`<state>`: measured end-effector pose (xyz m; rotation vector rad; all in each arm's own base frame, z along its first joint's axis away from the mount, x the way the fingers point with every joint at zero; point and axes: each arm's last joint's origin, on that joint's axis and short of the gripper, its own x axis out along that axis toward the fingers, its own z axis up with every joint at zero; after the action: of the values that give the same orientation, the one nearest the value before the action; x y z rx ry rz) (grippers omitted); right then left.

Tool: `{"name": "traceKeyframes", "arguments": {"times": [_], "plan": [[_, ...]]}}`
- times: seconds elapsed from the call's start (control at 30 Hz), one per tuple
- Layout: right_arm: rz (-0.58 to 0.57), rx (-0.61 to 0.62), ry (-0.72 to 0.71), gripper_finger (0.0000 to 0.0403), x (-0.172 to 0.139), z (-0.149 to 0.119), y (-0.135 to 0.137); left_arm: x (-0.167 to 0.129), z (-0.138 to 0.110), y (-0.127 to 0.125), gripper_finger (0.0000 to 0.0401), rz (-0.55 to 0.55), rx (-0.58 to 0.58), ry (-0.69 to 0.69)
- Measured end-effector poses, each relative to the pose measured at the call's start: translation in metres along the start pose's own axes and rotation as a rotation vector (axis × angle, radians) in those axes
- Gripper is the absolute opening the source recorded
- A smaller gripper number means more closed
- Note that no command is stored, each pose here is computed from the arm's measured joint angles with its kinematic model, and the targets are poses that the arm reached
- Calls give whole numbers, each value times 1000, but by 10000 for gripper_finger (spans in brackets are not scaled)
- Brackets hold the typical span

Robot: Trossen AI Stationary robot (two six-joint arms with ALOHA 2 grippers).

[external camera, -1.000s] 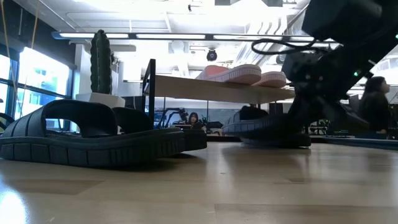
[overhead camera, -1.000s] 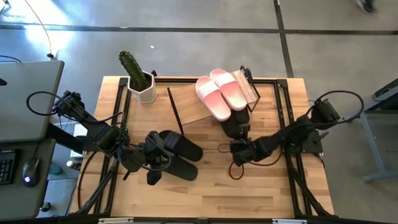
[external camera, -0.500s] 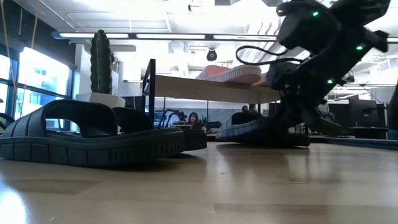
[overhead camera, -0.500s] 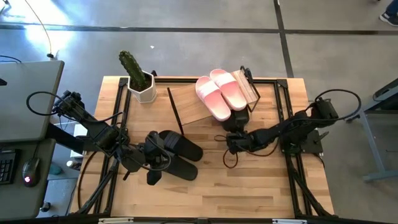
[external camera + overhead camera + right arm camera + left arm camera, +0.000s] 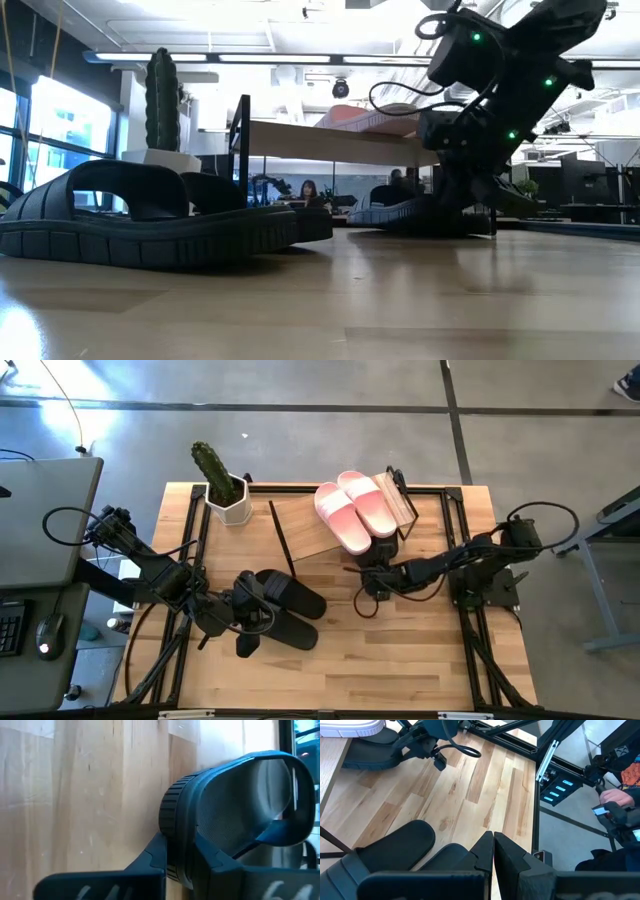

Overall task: Pick and place slides into the shelf
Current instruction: Put the black slide under the shelf

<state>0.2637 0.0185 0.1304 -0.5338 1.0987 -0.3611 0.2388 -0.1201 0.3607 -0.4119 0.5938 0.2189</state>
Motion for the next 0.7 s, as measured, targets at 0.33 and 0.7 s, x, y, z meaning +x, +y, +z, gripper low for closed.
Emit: {"name": "traceKeyframes", "arguments": {"times": [0.33, 0.7], "plan": [[16, 61, 35, 90, 9, -11, 6, 0, 0, 0, 3, 0, 0, 0], [25, 102, -3, 98, 6, -7, 11, 0, 0, 0, 3, 0, 0, 0]]}}
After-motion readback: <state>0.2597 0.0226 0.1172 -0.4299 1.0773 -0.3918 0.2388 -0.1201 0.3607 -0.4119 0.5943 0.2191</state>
